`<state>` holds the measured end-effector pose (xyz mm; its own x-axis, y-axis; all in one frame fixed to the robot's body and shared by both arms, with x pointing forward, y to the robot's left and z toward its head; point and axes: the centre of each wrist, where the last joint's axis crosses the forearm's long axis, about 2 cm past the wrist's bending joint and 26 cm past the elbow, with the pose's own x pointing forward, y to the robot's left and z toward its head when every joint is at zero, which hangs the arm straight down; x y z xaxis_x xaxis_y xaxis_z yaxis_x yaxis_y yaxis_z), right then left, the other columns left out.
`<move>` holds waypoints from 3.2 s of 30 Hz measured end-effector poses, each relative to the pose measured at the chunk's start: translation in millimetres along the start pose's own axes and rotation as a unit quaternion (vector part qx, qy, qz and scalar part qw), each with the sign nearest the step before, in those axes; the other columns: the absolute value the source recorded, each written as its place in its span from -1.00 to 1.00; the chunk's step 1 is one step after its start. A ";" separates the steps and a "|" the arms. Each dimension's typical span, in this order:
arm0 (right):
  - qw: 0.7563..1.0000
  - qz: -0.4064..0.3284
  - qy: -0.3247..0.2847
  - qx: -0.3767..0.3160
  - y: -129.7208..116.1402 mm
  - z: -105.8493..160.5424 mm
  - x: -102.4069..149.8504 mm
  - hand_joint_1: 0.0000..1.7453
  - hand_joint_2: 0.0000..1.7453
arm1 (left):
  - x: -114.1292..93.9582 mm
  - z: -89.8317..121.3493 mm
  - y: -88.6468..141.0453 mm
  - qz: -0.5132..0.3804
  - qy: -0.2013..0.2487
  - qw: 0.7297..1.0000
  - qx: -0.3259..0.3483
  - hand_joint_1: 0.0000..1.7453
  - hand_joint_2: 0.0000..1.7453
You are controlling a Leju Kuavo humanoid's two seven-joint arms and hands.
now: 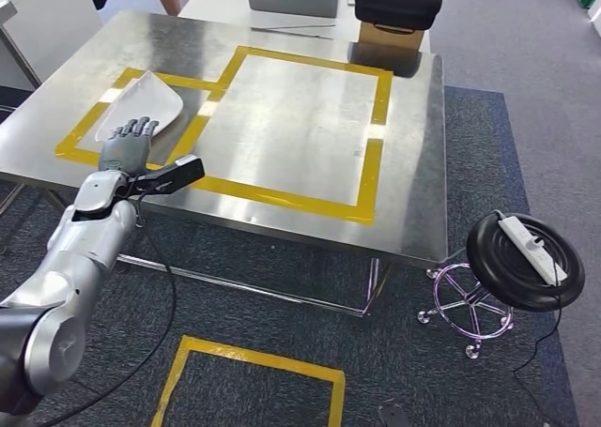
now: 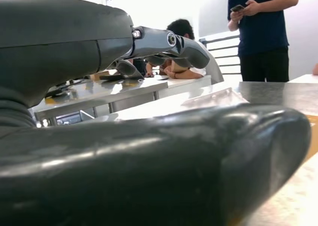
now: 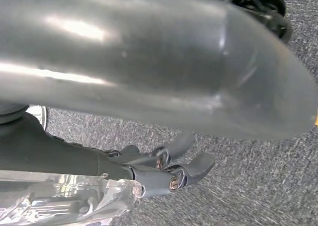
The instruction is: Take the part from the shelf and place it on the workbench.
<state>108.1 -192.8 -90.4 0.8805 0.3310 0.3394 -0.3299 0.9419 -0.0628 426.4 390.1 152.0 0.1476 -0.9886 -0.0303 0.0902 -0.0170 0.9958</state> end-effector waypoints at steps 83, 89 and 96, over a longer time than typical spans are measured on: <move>1.000 -0.002 -0.004 0.005 -8.8 -1.5 1.5 -1.00 -1.00 | -11.9 115.6 -163.3 0.083 0.048 0.960 -0.265 -1.00 -1.00; 1.000 -0.011 -0.004 0.000 -8.8 -1.2 -3.1 -1.00 -1.00 | 2.4 161.7 -202.4 0.177 0.072 0.926 -0.325 -1.00 -1.00; 1.000 -0.018 -0.006 -0.006 -12.2 -1.3 -8.3 -1.00 -1.00 | 20.1 239.7 -250.4 0.251 0.094 0.878 -0.396 -1.00 -1.00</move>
<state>105.2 -207.0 -93.6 0.8873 0.2960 0.3537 -0.2938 0.9539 -0.0613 170.7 338.6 -77.2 0.5173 -0.7987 0.3073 0.6132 0.5965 0.5179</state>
